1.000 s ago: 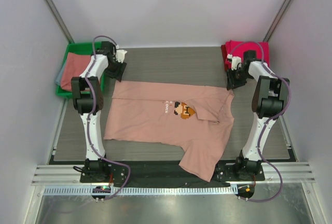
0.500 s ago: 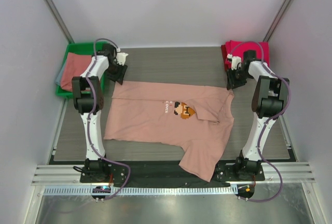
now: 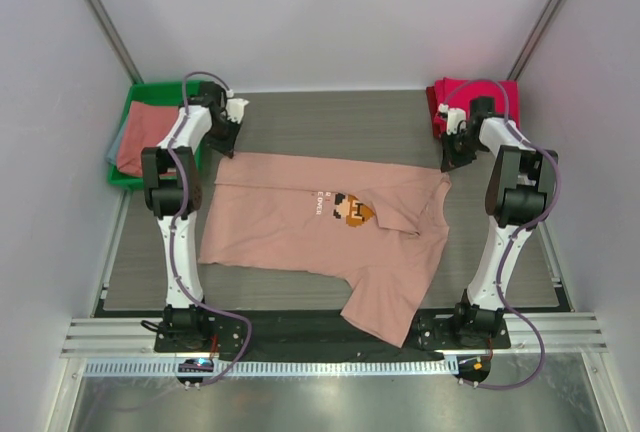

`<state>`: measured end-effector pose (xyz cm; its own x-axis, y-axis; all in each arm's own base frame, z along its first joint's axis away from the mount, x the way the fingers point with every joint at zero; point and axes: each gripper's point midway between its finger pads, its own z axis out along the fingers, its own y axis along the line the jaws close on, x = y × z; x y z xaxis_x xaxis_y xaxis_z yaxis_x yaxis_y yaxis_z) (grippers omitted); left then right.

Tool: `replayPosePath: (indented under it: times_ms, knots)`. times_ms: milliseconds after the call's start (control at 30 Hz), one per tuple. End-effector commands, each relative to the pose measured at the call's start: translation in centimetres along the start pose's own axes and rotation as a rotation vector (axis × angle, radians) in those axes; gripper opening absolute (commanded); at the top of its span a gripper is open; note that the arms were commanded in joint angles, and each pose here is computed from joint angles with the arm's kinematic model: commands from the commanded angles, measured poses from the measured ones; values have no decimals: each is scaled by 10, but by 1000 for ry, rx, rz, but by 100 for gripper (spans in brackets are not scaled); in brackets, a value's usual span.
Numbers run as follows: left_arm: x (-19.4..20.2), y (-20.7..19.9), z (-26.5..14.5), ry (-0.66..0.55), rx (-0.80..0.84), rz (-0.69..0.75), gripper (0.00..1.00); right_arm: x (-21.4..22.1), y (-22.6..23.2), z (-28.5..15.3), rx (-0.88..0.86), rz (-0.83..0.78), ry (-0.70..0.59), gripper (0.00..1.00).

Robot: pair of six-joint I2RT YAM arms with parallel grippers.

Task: Fold and stack the t-shirts
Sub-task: Fold the tshirt

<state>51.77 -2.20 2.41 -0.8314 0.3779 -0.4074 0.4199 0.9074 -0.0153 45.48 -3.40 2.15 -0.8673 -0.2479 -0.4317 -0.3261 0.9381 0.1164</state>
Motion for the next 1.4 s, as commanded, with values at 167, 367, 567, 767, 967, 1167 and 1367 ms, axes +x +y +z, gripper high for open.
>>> replayPosePath:
  times_ms: [167, 367, 567, 767, 967, 1167, 1367]
  knots:
    - [-41, 9, -77, -165, -96, 11, 0, -83, -5, -70, 66, -75, -234, 1]
    - [-63, -4, -195, -374, -187, 39, 0, -134, 18, -190, 151, -211, -486, 1]
    - [-45, -36, -284, -533, -207, 54, 0, -126, 55, -292, 246, -320, -660, 1]
    - [-4, -68, -367, -684, -277, 94, 0, -95, 105, -398, 342, -403, -868, 1]
    - [49, -103, -470, -882, -399, 145, 0, -20, 170, -490, 457, -564, -1031, 1]
    - [90, -131, -531, -1011, -453, 164, 0, 44, 222, -559, 535, -635, -1168, 1]
    - [86, -129, -516, -953, -429, 187, 0, 28, 214, -562, 542, -630, -1160, 1]
